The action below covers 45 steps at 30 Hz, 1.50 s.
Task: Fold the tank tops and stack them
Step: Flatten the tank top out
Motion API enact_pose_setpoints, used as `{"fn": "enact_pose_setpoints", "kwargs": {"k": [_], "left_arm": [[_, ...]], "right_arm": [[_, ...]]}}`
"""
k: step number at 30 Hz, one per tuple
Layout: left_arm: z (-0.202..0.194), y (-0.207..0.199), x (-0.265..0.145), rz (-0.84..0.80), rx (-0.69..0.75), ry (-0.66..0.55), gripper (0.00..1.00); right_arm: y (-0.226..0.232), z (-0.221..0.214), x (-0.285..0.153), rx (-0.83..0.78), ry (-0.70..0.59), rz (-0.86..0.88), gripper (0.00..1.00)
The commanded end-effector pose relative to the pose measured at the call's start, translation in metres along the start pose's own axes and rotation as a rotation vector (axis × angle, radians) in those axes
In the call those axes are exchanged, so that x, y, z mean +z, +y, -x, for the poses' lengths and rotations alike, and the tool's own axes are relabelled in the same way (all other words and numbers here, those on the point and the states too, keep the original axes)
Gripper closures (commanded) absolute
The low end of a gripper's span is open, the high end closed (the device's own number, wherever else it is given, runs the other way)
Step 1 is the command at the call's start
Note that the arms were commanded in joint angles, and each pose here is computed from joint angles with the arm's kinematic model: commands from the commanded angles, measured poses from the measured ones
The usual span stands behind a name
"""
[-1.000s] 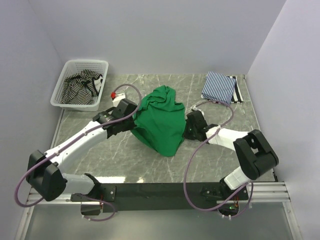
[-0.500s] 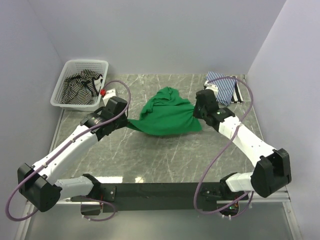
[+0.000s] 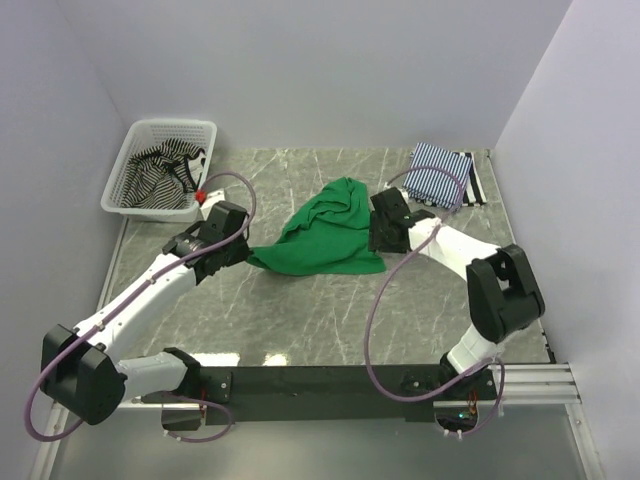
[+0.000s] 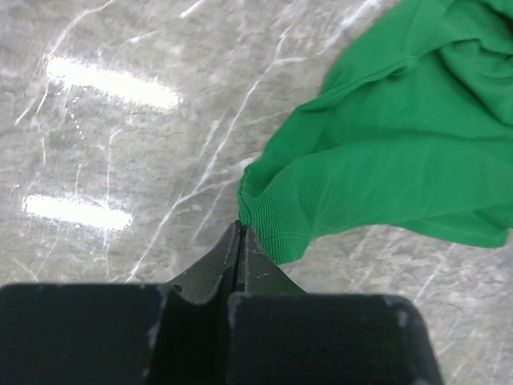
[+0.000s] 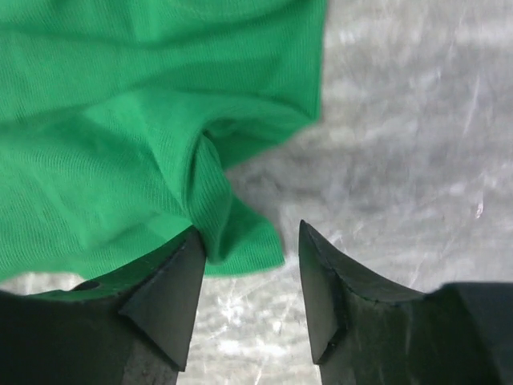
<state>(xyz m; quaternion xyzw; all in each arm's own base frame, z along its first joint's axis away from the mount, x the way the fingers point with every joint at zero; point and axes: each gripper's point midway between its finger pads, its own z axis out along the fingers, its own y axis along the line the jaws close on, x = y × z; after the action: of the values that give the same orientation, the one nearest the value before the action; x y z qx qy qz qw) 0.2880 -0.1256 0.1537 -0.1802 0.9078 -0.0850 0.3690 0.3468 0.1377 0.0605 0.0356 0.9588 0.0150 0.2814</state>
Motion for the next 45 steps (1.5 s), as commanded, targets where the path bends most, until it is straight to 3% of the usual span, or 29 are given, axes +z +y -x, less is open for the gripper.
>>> {"fn": "enact_pose_setpoints", "kwargs": {"k": [1, 6, 14, 23, 32, 35, 36, 39, 43, 45], "left_arm": [[0.007, 0.001, 0.004, -0.021, -0.018, -0.024, 0.99], [0.010, 0.011, 0.008, 0.007, -0.030, -0.028, 0.99], [0.020, 0.025, 0.013, 0.009, -0.072, -0.020, 0.99], [0.020, 0.025, 0.015, 0.000, -0.073, -0.015, 0.99], [0.020, 0.026, 0.015, -0.003, -0.073, -0.012, 1.00], [0.022, 0.025, 0.013, -0.008, -0.075, -0.015, 0.99], [0.022, 0.024, 0.013, -0.011, -0.076, -0.016, 0.99], [0.026, 0.021, 0.009, -0.025, -0.075, -0.022, 0.99], [0.042, 0.011, -0.003, -0.065, -0.071, -0.060, 0.99], [0.057, 0.002, -0.015, -0.101, -0.065, -0.093, 0.99]], "right_arm": [[0.001, 0.024, -0.028, 0.094, -0.144, 0.046, 0.43], [-0.010, -0.009, -0.024, 0.149, -0.143, 0.060, 0.54], [-0.007, -0.026, -0.027, 0.227, -0.181, 0.159, 0.50], [0.023, -0.034, -0.001, 0.228, -0.101, 0.269, 0.52], [0.017, -0.047, 0.020, 0.215, -0.049, 0.187, 0.55], [0.016, -0.052, 0.022, 0.205, -0.037, 0.163, 0.69], [0.016, -0.053, 0.021, 0.204, -0.034, 0.159, 0.81], [0.008, -0.055, 0.012, 0.203, -0.028, 0.124, 1.00], [-0.001, -0.022, -0.032, 0.210, -0.132, 0.114, 1.00], [0.001, 0.018, -0.073, 0.228, -0.252, 0.144, 1.00]]}}
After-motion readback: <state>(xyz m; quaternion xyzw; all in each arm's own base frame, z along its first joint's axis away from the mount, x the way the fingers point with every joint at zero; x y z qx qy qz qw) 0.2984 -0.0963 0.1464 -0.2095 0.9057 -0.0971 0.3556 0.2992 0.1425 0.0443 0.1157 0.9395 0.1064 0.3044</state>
